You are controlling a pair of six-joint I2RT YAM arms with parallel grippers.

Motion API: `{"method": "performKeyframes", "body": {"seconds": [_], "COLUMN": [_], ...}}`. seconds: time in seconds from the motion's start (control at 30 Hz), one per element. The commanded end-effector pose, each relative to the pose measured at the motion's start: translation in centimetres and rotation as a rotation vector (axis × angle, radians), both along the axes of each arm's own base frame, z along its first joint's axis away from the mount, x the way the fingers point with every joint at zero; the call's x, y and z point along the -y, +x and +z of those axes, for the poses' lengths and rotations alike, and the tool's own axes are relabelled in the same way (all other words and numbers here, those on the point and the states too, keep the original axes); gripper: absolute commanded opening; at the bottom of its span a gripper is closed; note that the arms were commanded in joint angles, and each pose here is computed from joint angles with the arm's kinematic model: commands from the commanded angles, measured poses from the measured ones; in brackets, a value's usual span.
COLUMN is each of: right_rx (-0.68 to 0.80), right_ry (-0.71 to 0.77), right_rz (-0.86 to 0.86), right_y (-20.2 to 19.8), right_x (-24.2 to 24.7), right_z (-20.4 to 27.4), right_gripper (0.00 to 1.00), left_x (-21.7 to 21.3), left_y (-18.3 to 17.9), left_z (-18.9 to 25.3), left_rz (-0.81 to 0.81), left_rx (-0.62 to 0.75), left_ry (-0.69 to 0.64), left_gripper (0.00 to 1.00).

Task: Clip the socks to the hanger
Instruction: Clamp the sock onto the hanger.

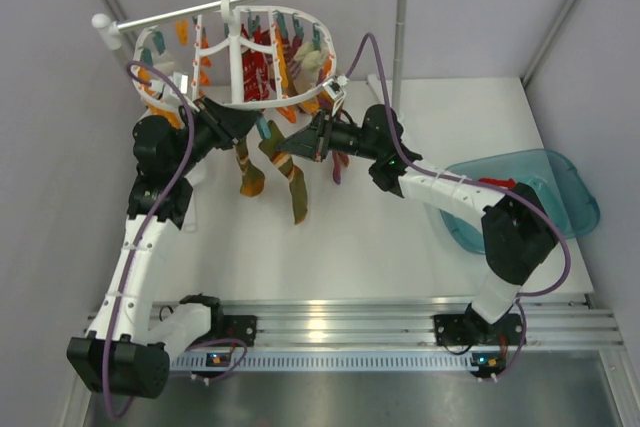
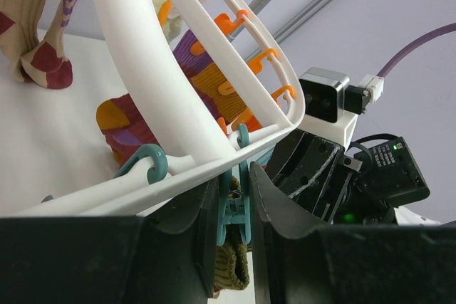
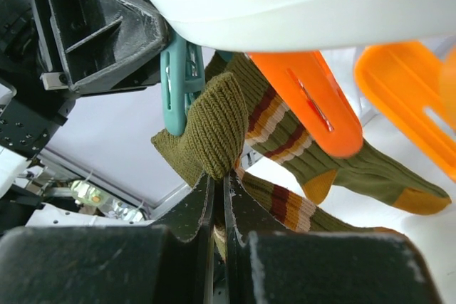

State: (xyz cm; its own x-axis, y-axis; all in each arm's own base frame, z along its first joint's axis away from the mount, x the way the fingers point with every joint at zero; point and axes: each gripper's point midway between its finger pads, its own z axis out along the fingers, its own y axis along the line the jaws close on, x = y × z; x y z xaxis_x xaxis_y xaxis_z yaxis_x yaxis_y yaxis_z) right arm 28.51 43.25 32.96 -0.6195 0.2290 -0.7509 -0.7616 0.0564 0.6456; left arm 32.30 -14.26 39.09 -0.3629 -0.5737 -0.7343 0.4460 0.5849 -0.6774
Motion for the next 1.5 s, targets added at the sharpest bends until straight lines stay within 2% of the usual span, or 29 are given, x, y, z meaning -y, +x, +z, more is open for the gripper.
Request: {"method": "performKeyframes", "body": {"seconds": [0.0, 0.83, 0.9, 0.97, 1.0, 1.07, 1.13, 1.47], "right_rx": [0.031, 0.031, 0.034, 0.035, 0.031, 0.031, 0.033, 0.057], "right_ry": [0.003, 0.067, 0.066, 0.066, 0.061, 0.057, 0.051, 0.031], "right_rz": [-0.013, -0.014, -0.015, -0.015, -0.017, -0.019, -0.02, -0.046], "right_y": [-0.1, -0.2, -0.2, -0.3, -0.2, -0.1, -0.1, 0.7], "right_x": [-0.7, -1.5, -1.5, -1.5, -1.5, -1.4, -1.3, -0.2], "right_z": [0.7, 3.8, 3.8, 3.9, 3.7, 3.6, 3.4, 3.3], "right_gripper": [0.0, 0.0, 0.0, 0.0, 0.0, 0.0, 0.0, 0.0], "left_x": [0.8, 0.8, 0.7, 0.5, 0.3, 0.2, 0.0, -1.4], "left_y": [-0.9, -0.7, -0.7, -0.7, -0.6, -0.5, -0.6, -3.1], "left_z": [2.5, 1.4, 1.4, 1.4, 1.4, 1.3, 1.6, 1.0], "left_rz": [-0.058, -0.056, -0.053, -0.033, -0.024, -0.014, 0.003, 0.063], "left_rx": [0.066, 0.053, 0.053, 0.052, 0.051, 0.048, 0.053, 0.052], "left_ry": [-0.017, 0.005, 0.005, 0.005, 0.006, 0.01, 0.008, 0.055], "left_gripper": [0.0, 0.0, 0.05, 0.14, 0.27, 0.38, 0.53, 0.85]}}
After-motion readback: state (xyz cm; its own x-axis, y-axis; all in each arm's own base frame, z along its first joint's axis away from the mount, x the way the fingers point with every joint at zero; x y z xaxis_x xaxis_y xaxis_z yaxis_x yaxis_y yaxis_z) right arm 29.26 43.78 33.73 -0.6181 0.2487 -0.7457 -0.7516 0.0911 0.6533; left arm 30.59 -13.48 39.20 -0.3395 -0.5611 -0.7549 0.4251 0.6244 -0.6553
